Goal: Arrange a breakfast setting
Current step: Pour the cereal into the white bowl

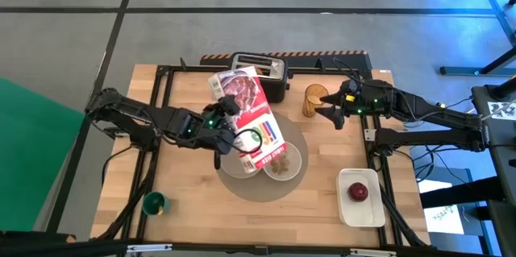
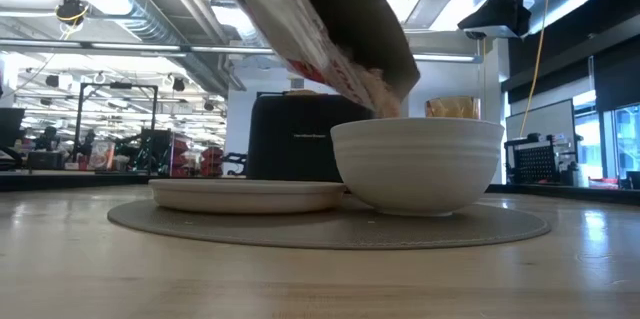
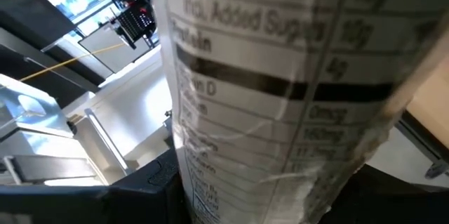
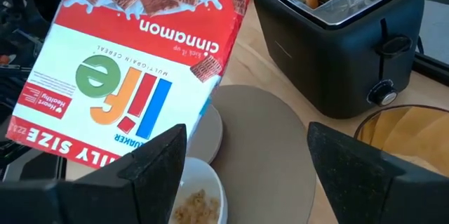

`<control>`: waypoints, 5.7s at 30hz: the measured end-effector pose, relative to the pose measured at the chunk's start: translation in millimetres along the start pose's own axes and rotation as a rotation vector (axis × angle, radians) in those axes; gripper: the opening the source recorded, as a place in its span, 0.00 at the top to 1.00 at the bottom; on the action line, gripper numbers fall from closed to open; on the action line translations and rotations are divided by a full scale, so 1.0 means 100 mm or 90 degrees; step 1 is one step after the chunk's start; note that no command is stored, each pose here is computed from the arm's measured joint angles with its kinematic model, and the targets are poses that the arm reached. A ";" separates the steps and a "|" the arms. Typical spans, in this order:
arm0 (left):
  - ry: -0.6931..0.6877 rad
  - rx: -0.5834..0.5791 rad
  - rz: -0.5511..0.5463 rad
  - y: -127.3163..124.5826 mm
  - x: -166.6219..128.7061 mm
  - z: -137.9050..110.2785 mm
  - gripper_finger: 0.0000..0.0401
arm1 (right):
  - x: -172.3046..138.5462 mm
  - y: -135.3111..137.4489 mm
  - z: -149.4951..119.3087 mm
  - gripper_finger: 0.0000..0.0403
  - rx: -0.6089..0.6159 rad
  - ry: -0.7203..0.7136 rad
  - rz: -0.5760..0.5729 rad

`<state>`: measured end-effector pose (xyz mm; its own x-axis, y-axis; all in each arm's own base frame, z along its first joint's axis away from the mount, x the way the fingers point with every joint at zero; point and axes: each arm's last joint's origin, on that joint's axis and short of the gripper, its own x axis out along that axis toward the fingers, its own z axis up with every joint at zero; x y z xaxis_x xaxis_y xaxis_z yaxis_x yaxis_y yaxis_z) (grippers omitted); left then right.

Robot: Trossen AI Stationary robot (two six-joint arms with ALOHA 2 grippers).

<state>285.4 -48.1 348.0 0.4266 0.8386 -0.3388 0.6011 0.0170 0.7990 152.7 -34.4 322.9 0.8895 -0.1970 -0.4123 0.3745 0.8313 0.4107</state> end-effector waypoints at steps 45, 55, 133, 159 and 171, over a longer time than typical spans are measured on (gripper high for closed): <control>-0.029 -0.264 -0.136 -0.30 -0.06 0.00 0.48 | 0.00 0.00 0.00 0.29 0.002 0.001 0.004; -0.032 -0.410 -0.244 -0.53 -0.06 0.06 0.48 | 0.00 0.01 0.01 0.29 0.017 -0.006 0.006; -0.288 -1.142 -0.170 -1.84 -0.22 -0.59 0.55 | 2.01 0.98 1.55 0.98 -0.246 0.032 0.245; -0.295 -1.072 -0.167 -1.61 0.05 -0.32 0.69 | 2.57 1.69 1.19 0.99 -0.310 0.082 0.311; -0.289 -1.140 -0.101 -1.60 -0.03 -0.58 0.91 | 2.09 1.76 1.66 0.63 -0.348 -0.046 0.226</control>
<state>149.3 -21.8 250.1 0.7529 0.5841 -0.3033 -0.5658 0.8098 0.1549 447.6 -15.5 443.5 0.9570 0.1195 -0.2644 -0.1153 0.9928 0.0313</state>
